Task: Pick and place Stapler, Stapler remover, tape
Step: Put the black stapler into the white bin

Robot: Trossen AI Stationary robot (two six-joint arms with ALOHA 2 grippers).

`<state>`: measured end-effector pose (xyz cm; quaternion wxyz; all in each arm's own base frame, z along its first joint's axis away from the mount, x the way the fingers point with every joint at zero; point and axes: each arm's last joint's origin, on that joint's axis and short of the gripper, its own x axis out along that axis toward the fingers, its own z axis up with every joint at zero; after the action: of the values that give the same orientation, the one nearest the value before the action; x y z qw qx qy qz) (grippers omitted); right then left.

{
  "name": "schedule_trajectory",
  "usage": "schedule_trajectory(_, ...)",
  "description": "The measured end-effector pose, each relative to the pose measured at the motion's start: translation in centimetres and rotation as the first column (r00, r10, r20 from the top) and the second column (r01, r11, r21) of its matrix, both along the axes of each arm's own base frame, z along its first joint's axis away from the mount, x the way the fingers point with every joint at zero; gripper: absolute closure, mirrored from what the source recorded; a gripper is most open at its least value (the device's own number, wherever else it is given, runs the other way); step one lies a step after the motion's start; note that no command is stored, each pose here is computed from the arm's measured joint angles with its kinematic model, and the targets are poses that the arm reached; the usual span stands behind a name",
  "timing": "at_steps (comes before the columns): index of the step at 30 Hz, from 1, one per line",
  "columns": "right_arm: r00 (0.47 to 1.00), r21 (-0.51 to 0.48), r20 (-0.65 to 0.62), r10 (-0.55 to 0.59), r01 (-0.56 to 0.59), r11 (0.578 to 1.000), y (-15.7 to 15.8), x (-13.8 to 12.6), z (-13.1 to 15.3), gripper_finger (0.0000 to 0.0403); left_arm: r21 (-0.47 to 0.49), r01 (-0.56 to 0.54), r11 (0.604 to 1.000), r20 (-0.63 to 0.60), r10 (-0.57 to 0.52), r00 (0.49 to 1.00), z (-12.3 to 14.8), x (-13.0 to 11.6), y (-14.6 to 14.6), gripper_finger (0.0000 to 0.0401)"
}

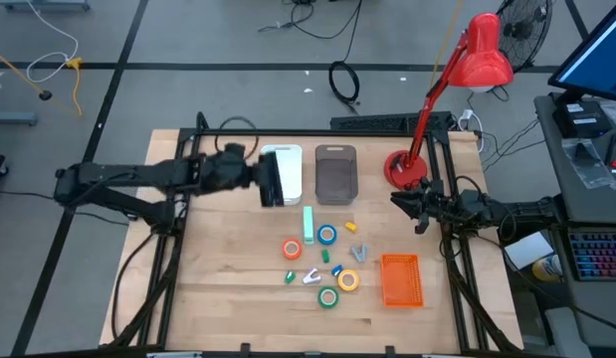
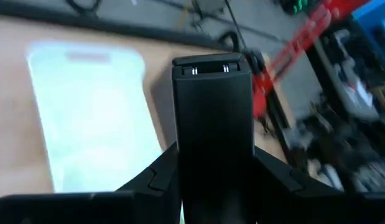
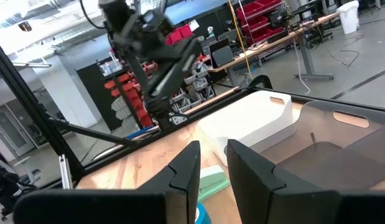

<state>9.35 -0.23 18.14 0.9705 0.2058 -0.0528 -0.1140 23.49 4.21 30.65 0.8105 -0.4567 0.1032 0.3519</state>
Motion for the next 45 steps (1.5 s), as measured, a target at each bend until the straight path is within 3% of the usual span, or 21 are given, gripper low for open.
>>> schedule_trajectory(2,1.000,0.000,0.001,0.000,0.000,1.000,0.0,0.0,0.0,0.0330,0.018,-0.024,1.000,0.033,0.023,0.999,0.0,0.7,1.6,0.0265)
schedule_trajectory(6,1.000,0.000,0.000,0.000,0.000,1.000,0.0,0.0,0.0,0.0330,0.021,-0.041,0.999,-0.015,0.041,0.999,-1.3,2.0,4.4,0.0265)
schedule_trajectory(11,1.000,0.000,0.000,-0.001,0.001,1.000,0.0,0.0,0.0,0.0330,0.019,-0.044,0.999,-0.114,0.046,0.992,-2.2,3.7,7.0,0.0265)
schedule_trajectory(20,1.000,0.000,0.000,0.000,0.000,1.000,0.0,0.0,0.0,0.0330,-0.056,-0.110,0.992,-0.350,0.083,0.933,-2.0,6.0,10.1,0.0265)
schedule_trajectory(29,1.000,0.000,-0.005,0.000,0.000,1.000,0.0,0.0,0.0,0.0330,-0.172,-0.149,0.974,-0.549,0.031,0.835,-6.3,7.3,10.2,0.0265)
schedule_trajectory(45,1.000,0.000,-0.007,0.000,0.000,1.000,0.0,0.0,-0.1,0.0330,-0.168,-0.177,0.970,-0.616,0.037,0.787,-8.0,7.7,10.2,0.0265)
